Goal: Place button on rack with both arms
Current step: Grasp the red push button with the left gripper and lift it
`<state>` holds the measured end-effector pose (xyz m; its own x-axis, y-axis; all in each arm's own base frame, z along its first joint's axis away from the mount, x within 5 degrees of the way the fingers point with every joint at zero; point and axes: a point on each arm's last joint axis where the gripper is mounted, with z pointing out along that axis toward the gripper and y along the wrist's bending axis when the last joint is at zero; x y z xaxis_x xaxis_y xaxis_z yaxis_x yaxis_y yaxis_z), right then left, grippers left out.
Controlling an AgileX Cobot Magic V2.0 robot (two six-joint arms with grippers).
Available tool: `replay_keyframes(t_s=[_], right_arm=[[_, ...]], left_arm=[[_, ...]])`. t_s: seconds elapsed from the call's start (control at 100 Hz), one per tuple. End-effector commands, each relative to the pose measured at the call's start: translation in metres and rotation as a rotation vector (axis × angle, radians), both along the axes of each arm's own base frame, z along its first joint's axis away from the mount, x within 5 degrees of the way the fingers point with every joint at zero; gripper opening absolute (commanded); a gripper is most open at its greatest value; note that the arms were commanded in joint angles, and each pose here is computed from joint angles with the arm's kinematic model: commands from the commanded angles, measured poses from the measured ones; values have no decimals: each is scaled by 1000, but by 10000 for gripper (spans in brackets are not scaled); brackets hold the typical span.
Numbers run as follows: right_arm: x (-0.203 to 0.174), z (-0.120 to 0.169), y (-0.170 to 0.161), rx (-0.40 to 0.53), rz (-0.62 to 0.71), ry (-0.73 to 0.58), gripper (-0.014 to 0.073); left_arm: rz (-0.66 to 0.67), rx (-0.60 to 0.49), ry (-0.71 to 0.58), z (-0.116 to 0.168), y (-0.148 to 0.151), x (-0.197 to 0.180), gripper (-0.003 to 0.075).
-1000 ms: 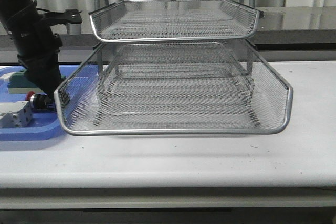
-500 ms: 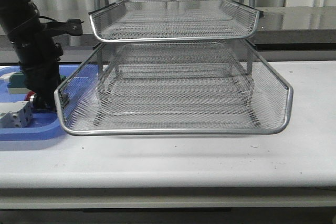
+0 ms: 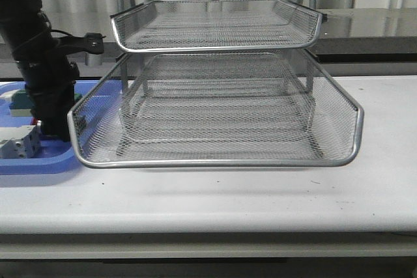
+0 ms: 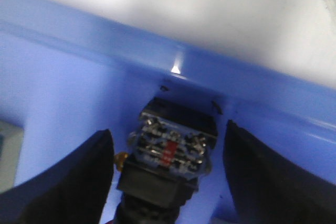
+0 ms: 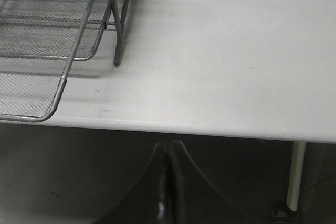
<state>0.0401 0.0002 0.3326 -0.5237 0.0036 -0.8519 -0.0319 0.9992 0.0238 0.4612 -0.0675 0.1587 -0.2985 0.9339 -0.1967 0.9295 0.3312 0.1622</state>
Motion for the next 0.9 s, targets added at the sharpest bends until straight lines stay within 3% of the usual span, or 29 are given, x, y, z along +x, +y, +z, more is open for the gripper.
replay_keyframes(t_s=[0.0,0.15,0.39,0.55,0.72,0.89], right_arm=[[2,14,-1,-1,-7,-89,-69],[2,14,-1,-1,-7,-89,-69],[2,14,-1,-1,-7,-89,-69],[2,14,-1,-1,-7,-89,-69],[2,14,-1,-1,-7,-89,-69],[2,14,-1,-1,-7,-89,-69]], left_arm=[[7,-31,-89,33,-3,2,442],[8,-31,-90,32,-3,2,403],[7,-32,-97,35,-3,3,143],[8,-35,-92,47,-3,5,34],[49,-53,-80,79,-1,9,-20],[121,-77,-84,122,7,8,-20]])
